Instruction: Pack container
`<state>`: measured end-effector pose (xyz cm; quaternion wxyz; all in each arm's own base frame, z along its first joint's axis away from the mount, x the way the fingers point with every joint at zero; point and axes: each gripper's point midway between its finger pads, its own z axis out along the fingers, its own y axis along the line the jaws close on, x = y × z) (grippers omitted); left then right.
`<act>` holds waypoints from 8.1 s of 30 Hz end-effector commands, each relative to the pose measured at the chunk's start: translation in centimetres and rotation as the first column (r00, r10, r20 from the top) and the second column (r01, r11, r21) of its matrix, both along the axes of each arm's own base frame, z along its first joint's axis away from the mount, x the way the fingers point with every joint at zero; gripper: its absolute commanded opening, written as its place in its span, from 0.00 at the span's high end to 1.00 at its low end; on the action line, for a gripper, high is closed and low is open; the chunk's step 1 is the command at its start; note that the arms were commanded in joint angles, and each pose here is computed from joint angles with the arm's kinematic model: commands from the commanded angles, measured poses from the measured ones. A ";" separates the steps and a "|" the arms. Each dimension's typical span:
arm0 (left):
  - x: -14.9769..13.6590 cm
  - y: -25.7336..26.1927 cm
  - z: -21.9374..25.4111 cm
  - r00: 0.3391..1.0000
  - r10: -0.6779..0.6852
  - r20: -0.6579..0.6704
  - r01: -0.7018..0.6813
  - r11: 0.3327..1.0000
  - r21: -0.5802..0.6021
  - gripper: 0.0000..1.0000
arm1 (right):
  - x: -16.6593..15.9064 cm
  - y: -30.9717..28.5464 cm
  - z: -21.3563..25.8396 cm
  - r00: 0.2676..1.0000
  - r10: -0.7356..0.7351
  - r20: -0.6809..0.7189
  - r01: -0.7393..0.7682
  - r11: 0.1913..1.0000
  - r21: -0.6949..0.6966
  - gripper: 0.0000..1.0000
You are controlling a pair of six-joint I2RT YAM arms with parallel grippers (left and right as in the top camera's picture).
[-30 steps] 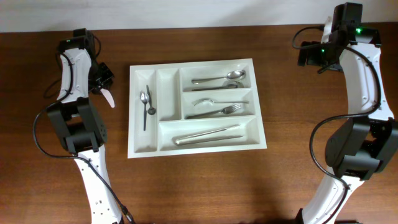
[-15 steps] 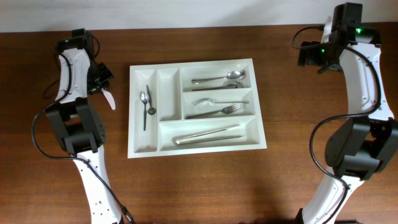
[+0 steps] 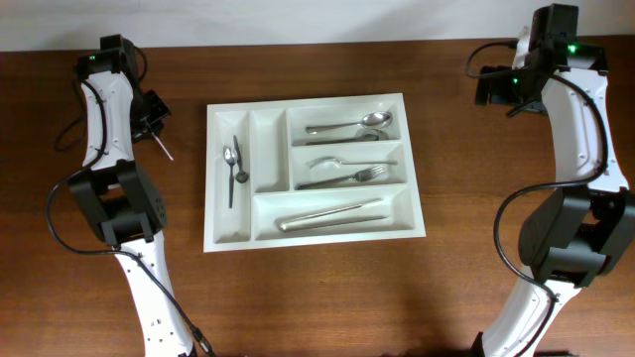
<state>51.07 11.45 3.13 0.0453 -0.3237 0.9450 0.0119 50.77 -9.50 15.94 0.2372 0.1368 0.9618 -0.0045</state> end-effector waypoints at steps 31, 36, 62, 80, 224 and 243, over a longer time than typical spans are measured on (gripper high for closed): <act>-3.5 -0.4 -10.4 0.974 -0.018 -0.225 0.010 0.999 -0.036 0.98 | -0.1 -0.1 0.8 1.000 -0.010 0.015 0.010 1.000 0.000 0.01; -3.2 -0.5 -10.4 0.977 -0.018 -0.213 0.010 0.999 -0.041 0.97 | -0.1 -0.1 0.8 1.000 -0.010 0.015 0.010 1.000 0.000 0.01; -3.0 -2.1 -12.7 0.973 -0.051 -0.225 0.042 0.998 -0.044 0.91 | -0.1 -0.1 0.8 1.000 -0.010 0.015 0.010 1.000 0.000 0.01; -3.6 -3.0 -15.3 0.965 -0.064 -0.256 0.048 0.996 -0.070 0.51 | -0.1 -0.1 0.8 1.000 -0.010 0.015 0.010 1.000 0.000 0.01; -0.3 3.5 -2.1 0.997 0.072 -0.016 -0.073 0.993 -0.090 0.98 | -0.1 -0.1 0.8 1.000 -0.010 0.015 0.010 1.000 0.000 0.01; 1.0 0.4 2.3 0.983 -0.163 0.088 0.171 0.981 -0.089 0.98 | -0.1 -0.1 0.8 1.000 -0.010 0.015 0.010 1.000 0.000 0.01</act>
